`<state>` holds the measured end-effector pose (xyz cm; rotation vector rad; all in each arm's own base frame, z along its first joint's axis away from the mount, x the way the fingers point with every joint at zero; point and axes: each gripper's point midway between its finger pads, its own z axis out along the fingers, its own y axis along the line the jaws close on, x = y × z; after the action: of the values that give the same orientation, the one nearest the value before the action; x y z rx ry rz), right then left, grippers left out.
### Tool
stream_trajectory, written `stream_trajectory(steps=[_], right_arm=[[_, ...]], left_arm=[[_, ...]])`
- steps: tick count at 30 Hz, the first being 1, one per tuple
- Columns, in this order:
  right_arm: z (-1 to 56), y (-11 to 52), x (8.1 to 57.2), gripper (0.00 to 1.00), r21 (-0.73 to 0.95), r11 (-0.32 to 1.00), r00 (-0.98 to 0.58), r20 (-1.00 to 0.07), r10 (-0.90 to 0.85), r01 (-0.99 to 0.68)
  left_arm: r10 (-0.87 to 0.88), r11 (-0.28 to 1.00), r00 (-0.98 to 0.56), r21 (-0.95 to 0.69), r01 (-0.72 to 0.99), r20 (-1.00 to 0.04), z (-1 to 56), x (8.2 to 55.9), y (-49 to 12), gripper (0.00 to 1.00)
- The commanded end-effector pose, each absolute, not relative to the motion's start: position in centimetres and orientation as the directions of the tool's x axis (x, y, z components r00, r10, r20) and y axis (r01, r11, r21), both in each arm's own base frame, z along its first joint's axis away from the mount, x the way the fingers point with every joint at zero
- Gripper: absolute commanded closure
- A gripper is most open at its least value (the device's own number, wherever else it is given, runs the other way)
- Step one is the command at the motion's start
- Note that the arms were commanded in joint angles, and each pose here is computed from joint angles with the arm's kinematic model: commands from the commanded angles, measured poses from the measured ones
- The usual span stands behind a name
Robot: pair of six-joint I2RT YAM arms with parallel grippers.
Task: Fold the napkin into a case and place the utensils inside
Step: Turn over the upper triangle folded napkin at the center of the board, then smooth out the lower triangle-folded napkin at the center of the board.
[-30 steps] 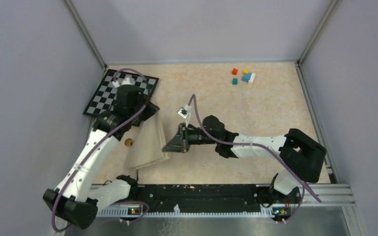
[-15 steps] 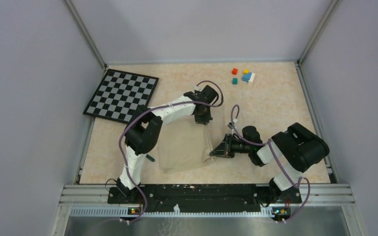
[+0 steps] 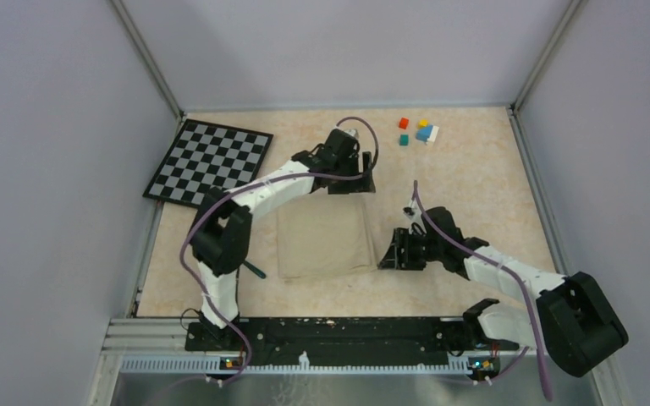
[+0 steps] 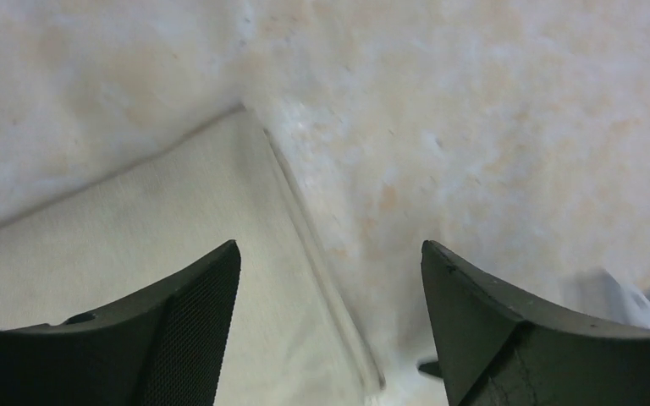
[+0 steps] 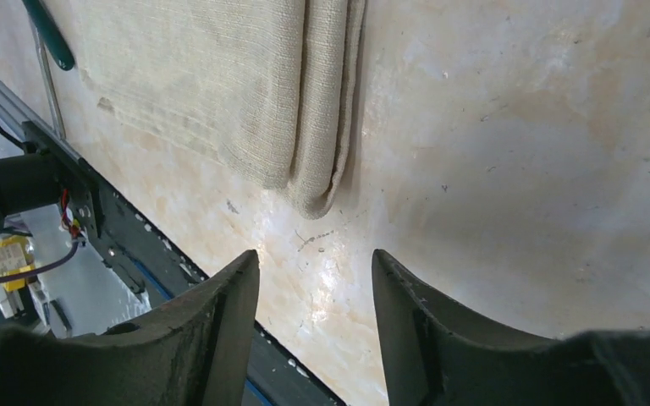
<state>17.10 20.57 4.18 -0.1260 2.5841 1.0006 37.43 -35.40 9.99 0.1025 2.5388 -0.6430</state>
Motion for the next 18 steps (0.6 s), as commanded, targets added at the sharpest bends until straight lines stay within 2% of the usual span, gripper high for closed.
stream_trajectory(steps=[1,6,8,10,13,15,18], right_arm=[[5.3,21.5,17.9,0.50,0.648,0.721,-0.922,-0.386,0.034,-0.245],[5.0,23.2,19.3,0.59,0.690,0.679,-0.924,-0.380,0.043,-0.253],[4.8,23.7,19.4,0.63,0.708,0.660,-0.927,-0.373,0.045,-0.252],[4.5,24.0,19.4,0.65,0.718,0.648,-0.929,-0.369,0.043,-0.255],[3.9,24.2,19.1,0.68,0.734,0.632,-0.934,-0.355,0.046,-0.248],[3.4,24.2,18.9,0.74,0.740,0.627,-0.938,-0.343,0.043,-0.242],[2.8,23.9,18.7,0.81,0.730,0.642,-0.940,-0.339,0.044,-0.233]], left_arm=[[-0.011,0.754,-0.795,-0.527,0.391,-0.607,19.2,32.8,-34.9,0.17],[0.066,0.687,-0.875,-0.614,0.388,-0.479,15.3,25.2,-33.7,0.22],[0.090,0.696,-0.883,-0.605,0.387,-0.461,13.7,23.3,-34.0,0.30],[0.117,0.720,-0.886,-0.576,0.386,-0.449,11.9,22.1,-34.3,0.39],[0.163,0.749,-0.878,-0.523,0.407,-0.450,10.2,21.2,-35.2,0.40],[0.201,0.765,-0.866,-0.478,0.430,-0.457,9.2,20.8,-35.9,0.40],[0.265,0.805,-0.850,-0.381,0.455,-0.456,7.4,20.6,-36.5,0.46]])
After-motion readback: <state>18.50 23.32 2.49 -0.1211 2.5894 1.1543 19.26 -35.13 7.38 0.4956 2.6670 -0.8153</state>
